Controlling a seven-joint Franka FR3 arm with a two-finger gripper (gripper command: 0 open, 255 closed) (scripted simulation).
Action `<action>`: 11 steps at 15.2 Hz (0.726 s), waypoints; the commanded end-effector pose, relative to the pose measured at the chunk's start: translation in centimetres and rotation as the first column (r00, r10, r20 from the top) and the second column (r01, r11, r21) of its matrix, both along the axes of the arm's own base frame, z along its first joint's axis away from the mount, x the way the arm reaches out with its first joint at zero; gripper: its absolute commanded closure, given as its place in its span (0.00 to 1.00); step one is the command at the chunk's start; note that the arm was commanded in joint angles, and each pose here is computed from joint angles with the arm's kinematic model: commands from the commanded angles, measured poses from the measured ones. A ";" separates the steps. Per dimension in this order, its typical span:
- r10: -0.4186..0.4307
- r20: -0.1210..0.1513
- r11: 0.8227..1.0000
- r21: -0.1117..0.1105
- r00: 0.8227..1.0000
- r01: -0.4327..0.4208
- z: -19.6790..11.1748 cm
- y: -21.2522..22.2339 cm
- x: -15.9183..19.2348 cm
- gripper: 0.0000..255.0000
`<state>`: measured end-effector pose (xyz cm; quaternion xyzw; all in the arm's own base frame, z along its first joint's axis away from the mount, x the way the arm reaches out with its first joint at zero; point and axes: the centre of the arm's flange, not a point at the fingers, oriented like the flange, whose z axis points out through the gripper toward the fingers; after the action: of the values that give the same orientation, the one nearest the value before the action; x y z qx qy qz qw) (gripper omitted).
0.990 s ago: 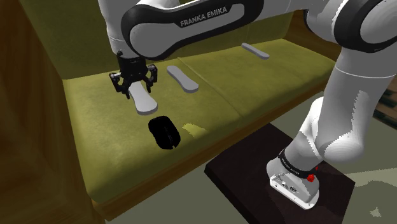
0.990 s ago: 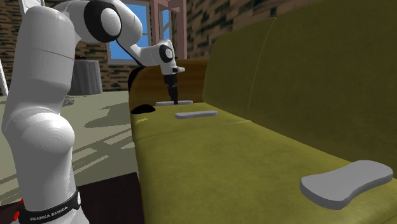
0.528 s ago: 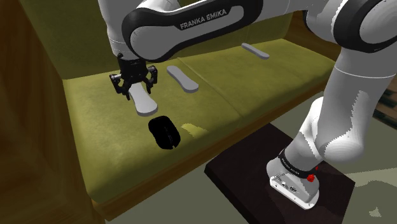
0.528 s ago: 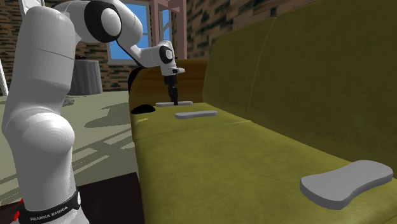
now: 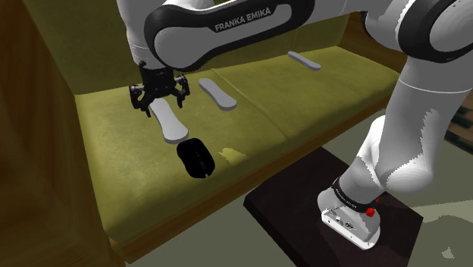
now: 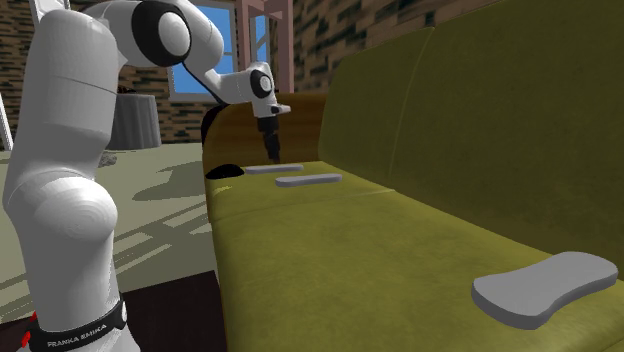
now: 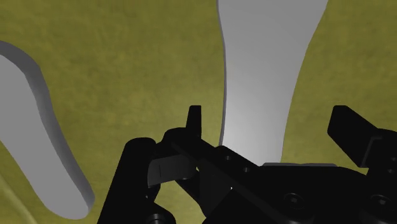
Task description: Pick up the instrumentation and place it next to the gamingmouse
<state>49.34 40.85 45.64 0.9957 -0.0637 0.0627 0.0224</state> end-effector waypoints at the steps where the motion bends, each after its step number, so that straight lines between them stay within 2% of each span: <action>1: 0.000 0.000 1.000 0.000 1.000 0.000 2.1 0.1 -0.3 0.00; 3: 0.000 0.000 1.000 0.000 1.000 0.000 4.4 0.2 -0.6 0.00; 11: 0.000 0.000 1.000 0.000 1.000 0.000 4.4 0.2 -0.6 0.00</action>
<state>48.75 41.08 50.03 0.9957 -0.0637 0.0627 0.0224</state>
